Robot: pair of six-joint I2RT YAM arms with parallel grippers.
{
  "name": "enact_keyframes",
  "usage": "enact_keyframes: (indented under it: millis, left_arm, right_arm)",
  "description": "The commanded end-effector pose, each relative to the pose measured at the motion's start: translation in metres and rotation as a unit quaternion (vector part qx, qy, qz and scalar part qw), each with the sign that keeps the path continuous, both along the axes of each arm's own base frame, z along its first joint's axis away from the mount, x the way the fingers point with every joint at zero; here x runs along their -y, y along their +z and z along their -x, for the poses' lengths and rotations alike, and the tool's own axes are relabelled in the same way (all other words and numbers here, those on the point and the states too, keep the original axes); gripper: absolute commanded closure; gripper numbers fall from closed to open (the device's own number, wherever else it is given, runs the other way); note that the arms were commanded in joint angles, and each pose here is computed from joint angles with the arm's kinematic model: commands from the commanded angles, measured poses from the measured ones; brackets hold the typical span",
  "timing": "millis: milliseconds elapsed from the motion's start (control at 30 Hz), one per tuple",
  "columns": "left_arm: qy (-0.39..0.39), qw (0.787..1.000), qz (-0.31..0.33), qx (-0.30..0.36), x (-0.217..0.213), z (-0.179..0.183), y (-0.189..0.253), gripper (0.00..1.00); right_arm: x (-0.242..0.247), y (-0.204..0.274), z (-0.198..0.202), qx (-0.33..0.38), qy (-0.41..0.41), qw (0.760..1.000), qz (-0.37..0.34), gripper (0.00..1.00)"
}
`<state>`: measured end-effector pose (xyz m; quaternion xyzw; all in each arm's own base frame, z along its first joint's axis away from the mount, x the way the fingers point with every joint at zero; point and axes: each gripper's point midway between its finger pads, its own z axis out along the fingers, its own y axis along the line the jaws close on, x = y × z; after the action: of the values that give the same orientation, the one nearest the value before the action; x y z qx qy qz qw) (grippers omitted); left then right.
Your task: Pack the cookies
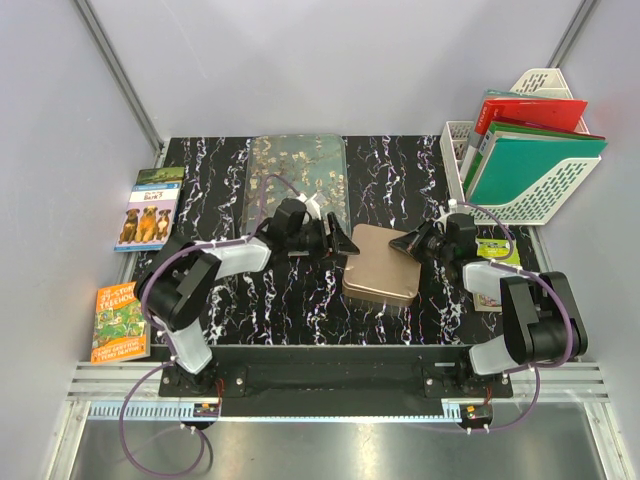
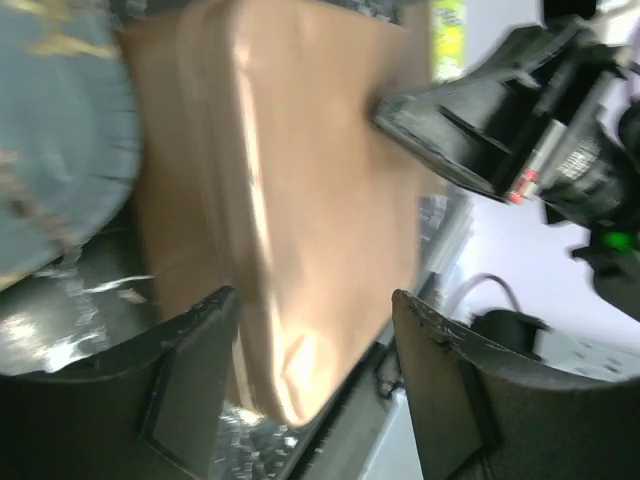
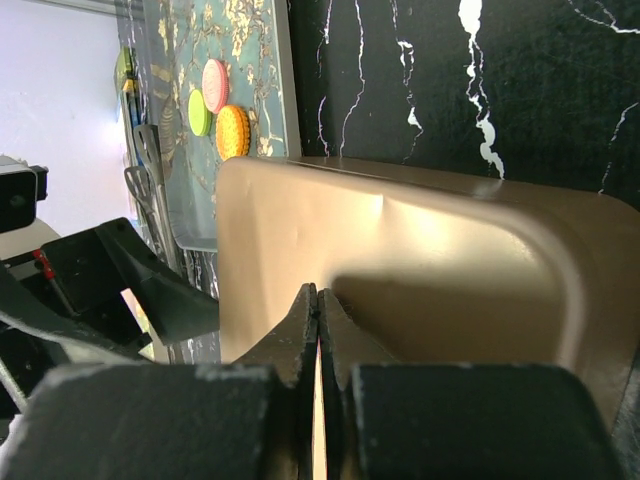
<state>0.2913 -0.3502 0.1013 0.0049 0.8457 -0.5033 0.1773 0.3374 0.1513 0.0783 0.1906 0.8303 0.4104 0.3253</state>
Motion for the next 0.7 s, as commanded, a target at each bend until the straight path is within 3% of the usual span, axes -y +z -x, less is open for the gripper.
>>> enact_keyframes:
  millis: [0,233,433,667]
  left_arm:
    - [0.015,0.996,-0.081,0.023,-0.024,-0.007,-0.009,0.34]
    - [0.037,0.993,-0.110,0.036,-0.037,-0.007,-0.006,0.34]
    - [0.064,0.988,-0.110,0.091,-0.047,-0.014,0.025,0.34]
    - [0.097,0.975,-0.121,0.158,-0.064,-0.021,0.066,0.34]
  right_arm:
    - [0.012,-0.057,0.034,-0.108,-0.005,0.993,0.048,1.00]
    - [0.012,-0.057,0.034,-0.109,-0.007,0.993,0.047,1.00]
    - [0.010,-0.051,0.033,-0.102,-0.003,0.994,0.042,1.00]
    - [0.007,-0.002,0.018,-0.046,-0.002,0.998,0.032,1.00]
